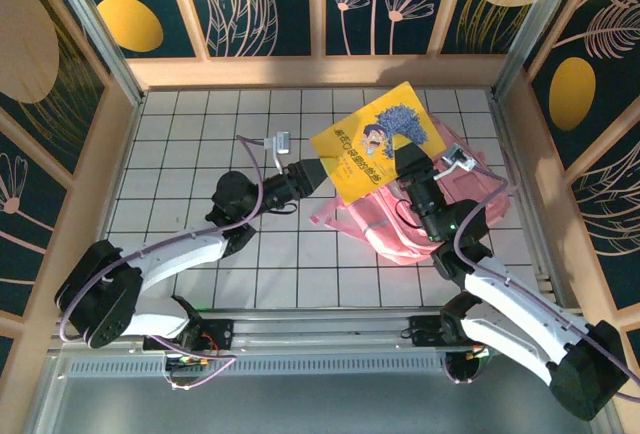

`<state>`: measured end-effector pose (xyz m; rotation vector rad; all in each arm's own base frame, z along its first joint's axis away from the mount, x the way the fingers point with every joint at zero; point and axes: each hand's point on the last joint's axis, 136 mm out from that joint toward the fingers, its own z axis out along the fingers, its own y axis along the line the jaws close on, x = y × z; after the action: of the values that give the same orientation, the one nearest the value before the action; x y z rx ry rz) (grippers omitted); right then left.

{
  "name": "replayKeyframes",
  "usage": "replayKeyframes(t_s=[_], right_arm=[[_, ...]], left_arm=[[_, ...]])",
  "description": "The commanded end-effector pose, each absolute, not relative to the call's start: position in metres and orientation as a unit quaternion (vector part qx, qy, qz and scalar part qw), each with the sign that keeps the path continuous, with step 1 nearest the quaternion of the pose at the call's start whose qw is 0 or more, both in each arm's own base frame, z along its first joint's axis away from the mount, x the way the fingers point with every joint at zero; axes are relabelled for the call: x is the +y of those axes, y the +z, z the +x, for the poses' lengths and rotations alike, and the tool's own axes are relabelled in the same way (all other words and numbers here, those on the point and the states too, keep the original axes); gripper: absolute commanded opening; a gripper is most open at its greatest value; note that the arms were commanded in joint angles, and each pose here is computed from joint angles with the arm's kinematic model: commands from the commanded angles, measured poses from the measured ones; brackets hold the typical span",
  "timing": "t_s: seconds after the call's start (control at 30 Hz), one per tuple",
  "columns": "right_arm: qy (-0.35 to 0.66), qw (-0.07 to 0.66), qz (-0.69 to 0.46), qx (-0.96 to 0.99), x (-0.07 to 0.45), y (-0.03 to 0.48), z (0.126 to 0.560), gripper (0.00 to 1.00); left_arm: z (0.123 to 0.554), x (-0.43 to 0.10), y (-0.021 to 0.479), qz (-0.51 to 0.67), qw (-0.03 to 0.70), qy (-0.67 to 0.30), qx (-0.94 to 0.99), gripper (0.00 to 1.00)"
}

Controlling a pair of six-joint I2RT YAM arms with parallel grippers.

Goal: Pack the student bag

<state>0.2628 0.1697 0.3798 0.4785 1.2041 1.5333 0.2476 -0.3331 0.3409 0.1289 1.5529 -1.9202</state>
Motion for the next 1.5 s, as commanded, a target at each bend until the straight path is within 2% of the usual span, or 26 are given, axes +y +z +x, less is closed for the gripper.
replayKeyframes(t_s=[0.0,0.33,0.47,0.53,0.57,0.6,0.67,0.7,0.73,0.8,0.93,1.0,1.1,1.27,1.33,1.47], right_arm=[[0.691,0.539,0.194,0.441,0.163,0.411,0.247,0.00],[0.675,0.535,0.225,0.456,0.168,0.393,0.256,0.00],[0.662,0.535,0.233,0.470,0.168,0.386,0.260,0.00],[0.650,0.539,0.231,0.483,0.170,0.385,0.262,0.00],[0.641,0.537,0.235,0.495,0.172,0.382,0.266,0.03],[0.635,0.538,0.237,0.501,0.172,0.382,0.267,0.10],[0.609,0.546,0.241,0.522,0.170,0.379,0.272,0.37],[0.584,0.551,0.249,0.542,0.168,0.376,0.276,0.47],[0.544,0.560,0.256,0.570,0.163,0.374,0.281,0.53],[0.459,0.579,0.259,0.622,0.150,0.374,0.288,0.57],[0.306,0.596,0.238,0.703,0.124,0.370,0.306,0.59],[0.262,0.593,0.252,0.718,0.111,0.362,0.317,0.56],[0.251,0.562,0.313,0.723,0.089,0.347,0.336,0.50],[0.236,0.474,0.348,0.774,0.078,0.311,0.380,0.50],[0.223,0.441,0.376,0.784,0.072,0.293,0.394,0.47],[0.223,0.423,0.394,0.785,0.068,0.268,0.418,0.43]], left_arm=[[0.237,-0.328,0.381,0.077,0.349,-0.771,0.527,0.50],[0.239,-0.332,0.379,0.066,0.327,-0.799,0.500,0.35],[0.238,-0.330,0.381,0.071,0.340,-0.792,0.501,0.09],[0.240,-0.329,0.379,0.070,0.356,-0.777,0.515,0.00],[0.241,-0.328,0.378,0.072,0.367,-0.764,0.525,0.00],[0.242,-0.328,0.376,0.073,0.375,-0.753,0.536,0.00],[0.245,-0.321,0.373,0.068,0.399,-0.727,0.555,0.00],[0.247,-0.315,0.373,0.063,0.412,-0.713,0.564,0.00],[0.249,-0.307,0.373,0.052,0.430,-0.697,0.571,0.00],[0.253,-0.287,0.372,0.027,0.468,-0.659,0.589,0.00],[0.266,-0.252,0.357,-0.019,0.516,-0.550,0.656,0.00],[0.273,-0.244,0.342,-0.026,0.509,-0.503,0.698,0.00],[0.283,-0.241,0.314,-0.023,0.472,-0.445,0.761,0.00],[0.296,-0.229,0.283,-0.040,0.411,-0.470,0.780,0.00],[0.301,-0.216,0.279,-0.057,0.417,-0.468,0.777,0.00],[0.305,-0.203,0.279,-0.058,0.440,-0.464,0.767,0.00]])
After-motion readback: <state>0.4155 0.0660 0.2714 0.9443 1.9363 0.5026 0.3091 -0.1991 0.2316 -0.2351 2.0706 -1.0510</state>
